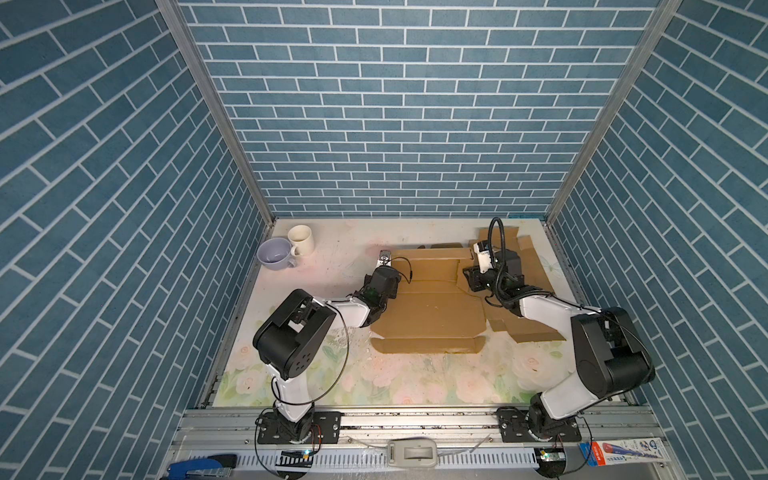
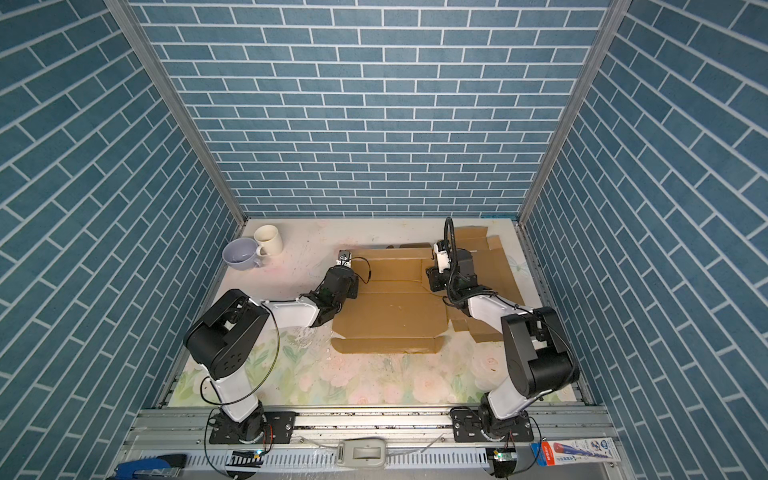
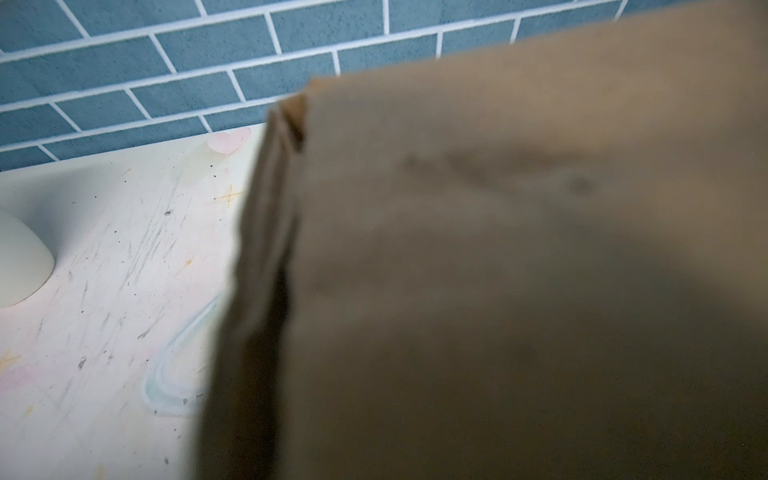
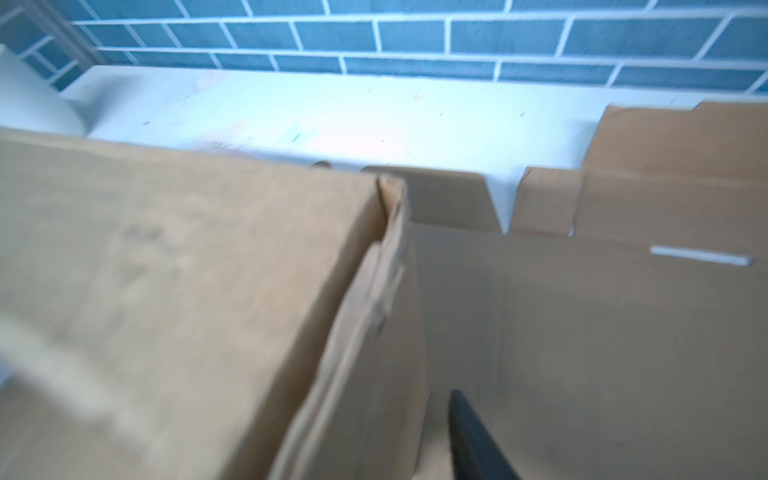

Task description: Fold the paper box

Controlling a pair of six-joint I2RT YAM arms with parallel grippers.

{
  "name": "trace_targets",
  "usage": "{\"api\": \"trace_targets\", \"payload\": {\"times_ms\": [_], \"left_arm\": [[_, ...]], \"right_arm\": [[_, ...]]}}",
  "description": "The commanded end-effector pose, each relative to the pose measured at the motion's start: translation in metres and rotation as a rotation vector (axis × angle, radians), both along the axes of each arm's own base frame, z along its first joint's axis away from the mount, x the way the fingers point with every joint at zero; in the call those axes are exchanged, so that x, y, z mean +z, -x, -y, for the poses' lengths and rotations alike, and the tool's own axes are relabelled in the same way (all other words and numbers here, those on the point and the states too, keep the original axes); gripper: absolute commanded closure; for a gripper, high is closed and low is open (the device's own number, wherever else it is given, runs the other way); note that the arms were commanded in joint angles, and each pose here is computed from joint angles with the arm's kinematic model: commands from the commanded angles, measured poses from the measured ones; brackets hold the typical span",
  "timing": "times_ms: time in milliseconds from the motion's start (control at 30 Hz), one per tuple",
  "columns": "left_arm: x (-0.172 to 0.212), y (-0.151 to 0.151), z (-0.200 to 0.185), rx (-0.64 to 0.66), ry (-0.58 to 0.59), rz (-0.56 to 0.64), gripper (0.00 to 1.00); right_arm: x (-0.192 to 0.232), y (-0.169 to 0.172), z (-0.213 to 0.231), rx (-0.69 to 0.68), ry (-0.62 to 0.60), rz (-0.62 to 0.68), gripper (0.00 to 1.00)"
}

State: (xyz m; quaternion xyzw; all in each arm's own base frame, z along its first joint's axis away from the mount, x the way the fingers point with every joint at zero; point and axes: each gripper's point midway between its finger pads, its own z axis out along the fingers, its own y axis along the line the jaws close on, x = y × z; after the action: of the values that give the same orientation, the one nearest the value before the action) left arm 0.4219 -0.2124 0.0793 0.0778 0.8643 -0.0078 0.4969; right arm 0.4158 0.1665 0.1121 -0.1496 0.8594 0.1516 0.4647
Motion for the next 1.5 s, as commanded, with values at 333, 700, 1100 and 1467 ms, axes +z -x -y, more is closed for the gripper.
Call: {"api": "trace_targets", "payload": {"times_ms": [333, 700, 1100, 1467], "left_arm": [[-0.057, 0.025, -0.015, -0.013, -0.118, -0.203, 1.00], [-0.053, 0.019, -0.023, 0.093, -0.120, -0.222, 1.00], [-0.004, 0.018, -0.034, 0.076, -0.141, -0.255, 1.00], [0.017, 0.038, -0.033, -0.087, -0.262, -0.599, 1.00]], "right_arm": [[0.003, -0.032, 0.020, -0.457, 0.287, 0.263, 0.82], [0.004, -0.029, 0.013, -0.592, 0.331, 0.217, 1.00], [0.028, -0.005, 0.012, -0.588, 0.315, -0.015, 1.00], [0.007, 0.051, 0.001, -0.546, 0.304, -0.464, 1.00]]}}
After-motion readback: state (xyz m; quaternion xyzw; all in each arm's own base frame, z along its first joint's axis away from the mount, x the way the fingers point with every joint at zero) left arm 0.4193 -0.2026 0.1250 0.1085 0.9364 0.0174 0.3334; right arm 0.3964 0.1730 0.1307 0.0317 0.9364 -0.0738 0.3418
